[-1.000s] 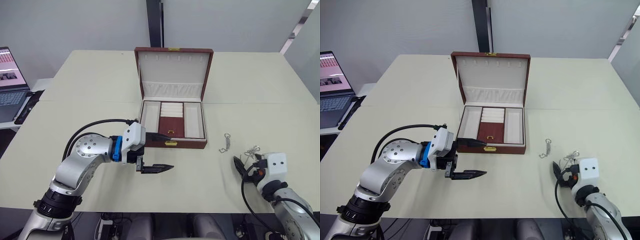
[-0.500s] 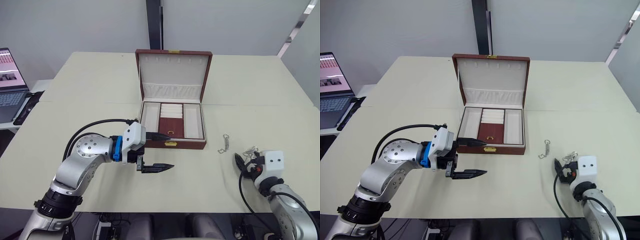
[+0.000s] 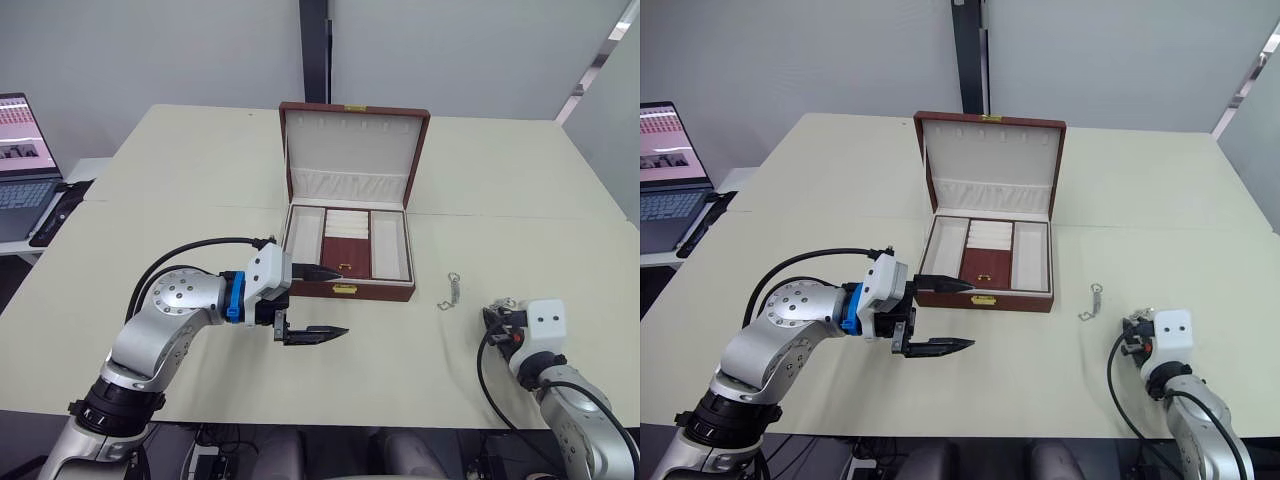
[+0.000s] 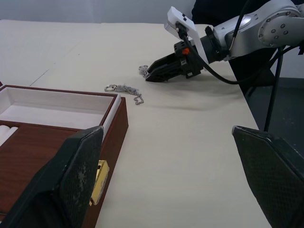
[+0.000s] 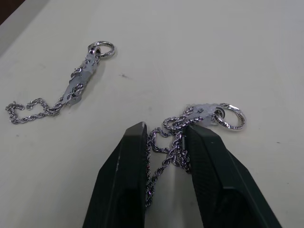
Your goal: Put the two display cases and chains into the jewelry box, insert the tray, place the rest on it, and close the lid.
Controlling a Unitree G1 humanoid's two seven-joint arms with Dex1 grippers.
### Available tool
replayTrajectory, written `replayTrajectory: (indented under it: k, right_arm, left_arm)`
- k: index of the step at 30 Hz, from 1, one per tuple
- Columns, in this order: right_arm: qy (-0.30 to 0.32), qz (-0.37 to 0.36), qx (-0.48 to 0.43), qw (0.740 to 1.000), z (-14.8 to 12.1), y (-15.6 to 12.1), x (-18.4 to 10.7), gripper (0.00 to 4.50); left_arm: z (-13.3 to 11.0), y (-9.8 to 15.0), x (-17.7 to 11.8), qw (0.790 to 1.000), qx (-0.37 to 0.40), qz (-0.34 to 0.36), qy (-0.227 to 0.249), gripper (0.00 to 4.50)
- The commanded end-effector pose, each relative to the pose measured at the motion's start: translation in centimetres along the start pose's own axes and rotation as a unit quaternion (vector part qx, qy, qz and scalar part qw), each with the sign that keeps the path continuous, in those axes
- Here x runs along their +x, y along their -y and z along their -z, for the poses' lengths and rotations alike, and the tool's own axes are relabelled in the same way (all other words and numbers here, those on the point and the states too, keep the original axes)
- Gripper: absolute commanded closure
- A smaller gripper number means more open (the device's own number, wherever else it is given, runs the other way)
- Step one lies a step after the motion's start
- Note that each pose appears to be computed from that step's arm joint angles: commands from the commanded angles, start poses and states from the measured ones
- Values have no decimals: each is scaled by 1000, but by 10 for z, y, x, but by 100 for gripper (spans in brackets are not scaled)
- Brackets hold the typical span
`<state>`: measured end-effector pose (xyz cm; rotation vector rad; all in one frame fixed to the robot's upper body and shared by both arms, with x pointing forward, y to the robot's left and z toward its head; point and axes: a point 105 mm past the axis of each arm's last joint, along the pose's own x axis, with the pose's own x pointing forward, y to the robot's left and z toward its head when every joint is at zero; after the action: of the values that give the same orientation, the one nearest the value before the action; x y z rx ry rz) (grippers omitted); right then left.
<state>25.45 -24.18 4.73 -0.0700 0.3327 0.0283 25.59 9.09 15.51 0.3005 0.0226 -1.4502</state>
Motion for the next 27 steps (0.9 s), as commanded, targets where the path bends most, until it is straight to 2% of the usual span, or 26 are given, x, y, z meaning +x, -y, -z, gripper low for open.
replayTrajectory:
  k: [1, 5, 12, 17, 27]
  right_arm:
    - [-88, 48, 21, 995, 40, 19, 0, 382]
    - [-86, 54, 26, 995, 37, 21, 3, 445]
    - [-52, 43, 28, 997, 26, 23, 3, 445]
    - [50, -2, 42, 998, -12, 18, 0, 446]
    - [140, -27, 46, 989, -51, 18, -6, 446]
  left_arm:
    - [-10, -1, 1, 1000, 20, -2, 12, 0]
    - [-10, -1, 2, 1000, 20, -4, 14, 0]
    - [-11, -4, 1, 1000, 21, -13, 18, 0]
    - [-10, -5, 0, 999, 19, -19, 19, 0]
    - [-8, -5, 0, 999, 17, -21, 20, 0]
